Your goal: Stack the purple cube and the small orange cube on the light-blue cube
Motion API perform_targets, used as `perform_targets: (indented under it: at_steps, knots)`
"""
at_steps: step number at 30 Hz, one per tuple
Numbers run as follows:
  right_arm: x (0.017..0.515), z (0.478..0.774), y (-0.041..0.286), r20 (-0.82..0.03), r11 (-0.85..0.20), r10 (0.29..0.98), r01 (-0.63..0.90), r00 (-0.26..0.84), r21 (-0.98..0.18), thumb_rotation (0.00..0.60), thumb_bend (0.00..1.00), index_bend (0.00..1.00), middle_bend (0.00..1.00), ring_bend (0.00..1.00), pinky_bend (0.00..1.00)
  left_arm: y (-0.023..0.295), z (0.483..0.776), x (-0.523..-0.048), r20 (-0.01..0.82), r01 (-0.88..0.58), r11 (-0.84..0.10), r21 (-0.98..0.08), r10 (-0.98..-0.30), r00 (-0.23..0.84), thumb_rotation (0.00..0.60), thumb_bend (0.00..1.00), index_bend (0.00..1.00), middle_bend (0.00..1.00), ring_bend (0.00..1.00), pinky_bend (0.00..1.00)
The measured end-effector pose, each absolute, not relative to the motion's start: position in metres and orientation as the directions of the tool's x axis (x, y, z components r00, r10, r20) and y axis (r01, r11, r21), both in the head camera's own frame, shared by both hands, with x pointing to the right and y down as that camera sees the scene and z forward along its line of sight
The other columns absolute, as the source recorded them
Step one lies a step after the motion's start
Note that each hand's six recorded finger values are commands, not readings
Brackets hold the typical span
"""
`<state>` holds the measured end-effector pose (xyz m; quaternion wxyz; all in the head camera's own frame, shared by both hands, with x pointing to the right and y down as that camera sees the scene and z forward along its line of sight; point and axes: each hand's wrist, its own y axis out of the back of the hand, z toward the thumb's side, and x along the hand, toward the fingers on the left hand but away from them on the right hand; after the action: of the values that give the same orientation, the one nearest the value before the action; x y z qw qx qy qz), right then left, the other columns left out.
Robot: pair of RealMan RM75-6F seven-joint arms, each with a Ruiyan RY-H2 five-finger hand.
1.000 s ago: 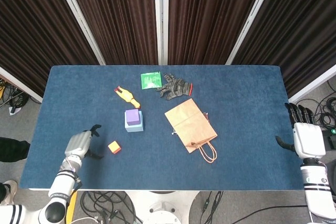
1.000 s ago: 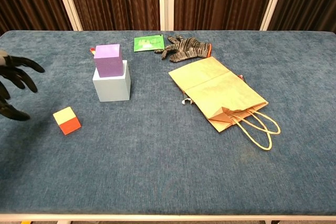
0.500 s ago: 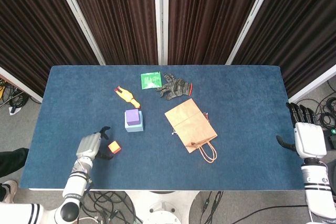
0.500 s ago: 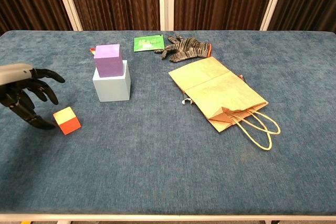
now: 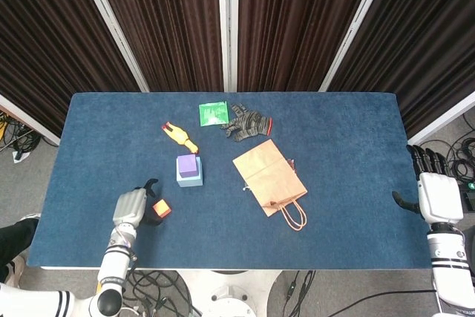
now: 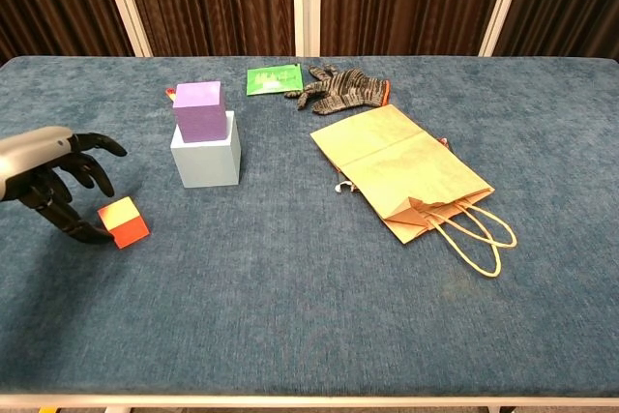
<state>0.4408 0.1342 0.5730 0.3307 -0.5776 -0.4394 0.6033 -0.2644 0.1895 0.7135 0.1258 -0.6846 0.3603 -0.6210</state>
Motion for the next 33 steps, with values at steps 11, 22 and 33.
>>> perform_targets:
  at_steps: [11, 22, 33]
  knots:
    - [0.445, 0.572, 0.134, -0.404, -0.390, 0.906, 0.118, -0.127, -0.913, 0.600, 0.14, 0.00, 0.06, 0.00, 0.00, 0.192, 0.723, -0.263, 0.757, -0.349, -0.698, -0.625, -0.651, -0.054, 0.600, 0.12, 0.22, 0.48, 0.30, 0.34]
    - [0.449, 0.573, 0.133, -0.404, -0.390, 0.905, 0.125, -0.133, -0.913, 0.600, 0.14, 0.00, 0.06, 0.00, 0.00, 0.188, 0.724, -0.255, 0.745, -0.367, -0.681, -0.634, -0.665, -0.053, 0.600, 0.12, 0.23, 0.49, 0.31, 0.34]
    - [0.450, 0.574, 0.134, -0.409, -0.394, 0.902, 0.126, -0.134, -0.910, 0.600, 0.14, 0.00, 0.06, 0.00, 0.00, 0.190, 0.727, -0.256, 0.752, -0.371, -0.684, -0.628, -0.657, -0.062, 0.600, 0.13, 0.26, 0.53, 0.34, 0.34]
